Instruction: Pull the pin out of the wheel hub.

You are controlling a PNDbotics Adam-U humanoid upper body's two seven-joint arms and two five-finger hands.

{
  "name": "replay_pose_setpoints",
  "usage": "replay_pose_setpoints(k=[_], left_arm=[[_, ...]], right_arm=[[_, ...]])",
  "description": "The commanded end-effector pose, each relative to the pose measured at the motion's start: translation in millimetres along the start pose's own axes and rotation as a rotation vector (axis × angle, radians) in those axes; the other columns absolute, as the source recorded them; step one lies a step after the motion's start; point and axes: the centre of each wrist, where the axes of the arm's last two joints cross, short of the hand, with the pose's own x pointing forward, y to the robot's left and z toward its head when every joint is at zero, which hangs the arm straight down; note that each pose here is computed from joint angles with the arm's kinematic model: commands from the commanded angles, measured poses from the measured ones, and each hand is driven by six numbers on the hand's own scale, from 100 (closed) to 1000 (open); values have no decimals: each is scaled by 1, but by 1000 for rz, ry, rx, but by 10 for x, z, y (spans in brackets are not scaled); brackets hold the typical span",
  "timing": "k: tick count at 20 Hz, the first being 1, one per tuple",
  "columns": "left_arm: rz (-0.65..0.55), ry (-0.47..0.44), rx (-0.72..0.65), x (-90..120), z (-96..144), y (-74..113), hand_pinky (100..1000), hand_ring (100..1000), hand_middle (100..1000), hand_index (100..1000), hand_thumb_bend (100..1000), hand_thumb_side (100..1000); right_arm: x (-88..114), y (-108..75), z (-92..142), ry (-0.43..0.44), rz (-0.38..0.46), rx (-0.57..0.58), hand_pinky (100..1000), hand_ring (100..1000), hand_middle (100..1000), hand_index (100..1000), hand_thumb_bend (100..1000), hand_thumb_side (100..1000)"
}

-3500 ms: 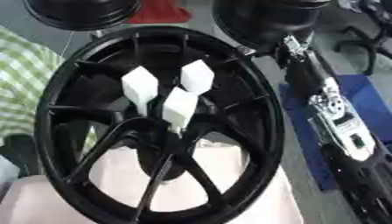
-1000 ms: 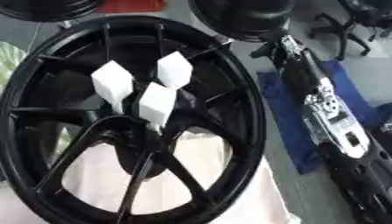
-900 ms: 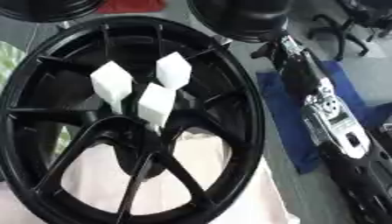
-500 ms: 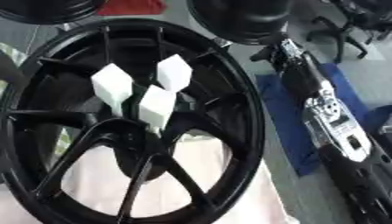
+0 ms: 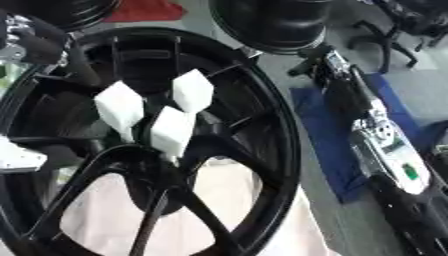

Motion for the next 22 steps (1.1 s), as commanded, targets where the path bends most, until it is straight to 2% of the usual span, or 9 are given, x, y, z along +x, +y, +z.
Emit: replay_pose_setpoints(k=[1, 6, 12, 17, 22], left_arm=[[-9, 8, -6, -12, 47, 189, 824, 758, 745, 829, 490, 582], [13, 26, -52, -73, 106, 286, 840, 768, 765, 845, 499, 502], [57, 24, -103, -119, 173, 407, 851, 774, 783, 857, 529, 498], [90, 31, -115, -166, 182, 402, 852, 769, 784, 855, 530, 497], [116, 51, -113, -261, 188, 359, 853, 760, 782, 841, 504, 422]], right_arm=[[70, -3, -47, -22, 5, 23, 1000, 674, 516, 712, 100, 770], [76, 20, -62, -23, -1, 36, 1000, 673, 516, 712, 100, 774], [79, 41, -77, -21, -1, 49, 1000, 673, 516, 712, 100, 780], [85, 61, -91, -24, -5, 56, 1000, 674, 516, 712, 100, 784], [99, 74, -105, -29, -6, 62, 1000, 672, 515, 710, 100, 787]])
